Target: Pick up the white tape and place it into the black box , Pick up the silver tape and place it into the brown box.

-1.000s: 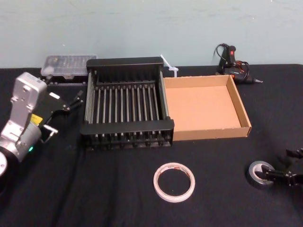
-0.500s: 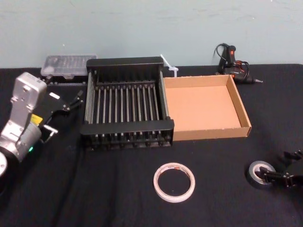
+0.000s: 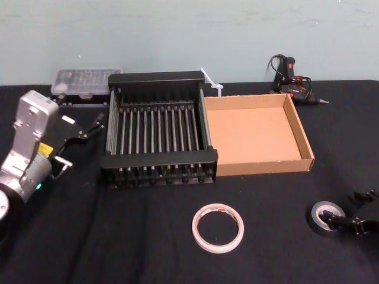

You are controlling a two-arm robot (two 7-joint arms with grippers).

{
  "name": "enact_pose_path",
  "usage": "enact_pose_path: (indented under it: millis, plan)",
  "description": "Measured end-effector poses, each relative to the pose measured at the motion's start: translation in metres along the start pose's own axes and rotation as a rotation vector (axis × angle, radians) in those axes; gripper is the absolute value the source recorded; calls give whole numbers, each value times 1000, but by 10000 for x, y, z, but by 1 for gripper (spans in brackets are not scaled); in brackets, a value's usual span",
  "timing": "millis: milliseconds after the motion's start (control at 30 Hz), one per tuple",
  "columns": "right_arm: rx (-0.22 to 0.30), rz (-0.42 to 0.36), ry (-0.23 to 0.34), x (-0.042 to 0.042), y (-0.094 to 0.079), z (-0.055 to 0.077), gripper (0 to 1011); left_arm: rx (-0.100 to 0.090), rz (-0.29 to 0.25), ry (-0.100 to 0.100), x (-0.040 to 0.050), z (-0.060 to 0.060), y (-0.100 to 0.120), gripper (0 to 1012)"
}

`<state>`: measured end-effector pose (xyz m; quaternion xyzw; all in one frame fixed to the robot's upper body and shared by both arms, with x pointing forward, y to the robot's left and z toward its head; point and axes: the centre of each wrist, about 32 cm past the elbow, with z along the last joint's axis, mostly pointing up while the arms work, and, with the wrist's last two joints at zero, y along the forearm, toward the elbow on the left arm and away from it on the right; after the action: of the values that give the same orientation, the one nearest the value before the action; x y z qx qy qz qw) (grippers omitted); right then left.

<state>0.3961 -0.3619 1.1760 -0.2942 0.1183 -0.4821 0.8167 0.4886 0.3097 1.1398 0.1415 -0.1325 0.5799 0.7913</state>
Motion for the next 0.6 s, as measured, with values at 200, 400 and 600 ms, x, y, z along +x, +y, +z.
enact_pose_path:
  millis: [200, 400, 600]
  plan:
    - [-1, 4, 7, 4, 22, 1, 1002, 0, 0, 0, 0, 0, 0, 1001]
    - [1, 7, 10, 11, 25, 0, 1002, 0, 0, 0, 0, 0, 0, 1001]
    - [1, 7, 9, 12, 23, 2, 1002, 0, 0, 0, 0, 0, 0, 1001]
